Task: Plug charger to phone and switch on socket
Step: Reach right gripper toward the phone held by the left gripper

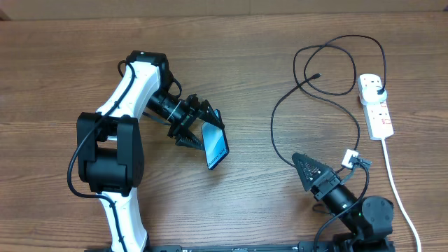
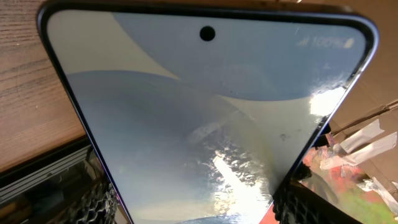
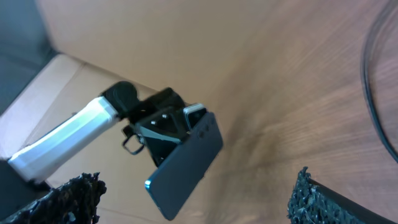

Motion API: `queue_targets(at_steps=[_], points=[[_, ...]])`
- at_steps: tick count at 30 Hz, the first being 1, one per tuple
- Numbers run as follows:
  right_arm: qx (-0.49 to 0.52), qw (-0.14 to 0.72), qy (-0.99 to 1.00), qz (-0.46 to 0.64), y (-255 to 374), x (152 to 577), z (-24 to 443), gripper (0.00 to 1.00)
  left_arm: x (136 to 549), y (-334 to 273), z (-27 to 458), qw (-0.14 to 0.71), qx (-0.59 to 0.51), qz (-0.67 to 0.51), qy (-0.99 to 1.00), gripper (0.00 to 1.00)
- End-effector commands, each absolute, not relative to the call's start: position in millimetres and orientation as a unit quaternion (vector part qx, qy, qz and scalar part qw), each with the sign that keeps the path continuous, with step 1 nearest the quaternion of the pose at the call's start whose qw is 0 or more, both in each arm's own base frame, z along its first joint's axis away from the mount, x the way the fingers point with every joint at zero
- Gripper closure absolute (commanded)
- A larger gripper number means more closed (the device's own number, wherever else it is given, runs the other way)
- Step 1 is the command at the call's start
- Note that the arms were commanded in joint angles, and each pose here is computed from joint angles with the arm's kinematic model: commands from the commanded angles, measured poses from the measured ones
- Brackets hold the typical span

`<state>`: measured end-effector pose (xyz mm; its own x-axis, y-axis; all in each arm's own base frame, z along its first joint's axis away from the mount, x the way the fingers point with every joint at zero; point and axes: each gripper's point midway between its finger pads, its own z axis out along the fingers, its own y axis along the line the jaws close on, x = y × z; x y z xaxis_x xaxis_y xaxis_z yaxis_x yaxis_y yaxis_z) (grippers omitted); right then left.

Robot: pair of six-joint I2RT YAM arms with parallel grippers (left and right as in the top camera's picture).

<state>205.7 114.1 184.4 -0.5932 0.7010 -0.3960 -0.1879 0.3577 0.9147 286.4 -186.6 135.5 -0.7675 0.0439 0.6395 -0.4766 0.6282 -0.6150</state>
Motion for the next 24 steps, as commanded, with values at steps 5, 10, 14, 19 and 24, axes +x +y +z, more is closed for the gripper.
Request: queue_targets(at_steps=[5,10,14,19,24], points=[[0.185,0.402,0.725,0.527,115,208,248,0.01,294,-194,145,0.303,0.121,0.437,-0.838,0.48],[0.154,0.376,0.762,0.504,129,221,267,0.01,294,-194,145,0.301,0.12,0.437,-0.839,0.48],[0.15,0.362,0.789,0.474,145,235,263,0.01,294,-194,145,0.302,0.12,0.437,-0.839,0.48],[0.17,0.347,0.814,0.435,175,233,241,0.01,294,-194,145,0.302,0.12,0.437,-0.839,0.48],[0.187,0.381,0.82,0.385,200,219,228,0.01,294,-194,145,0.302,0.12,0.437,-0.839,0.48]])
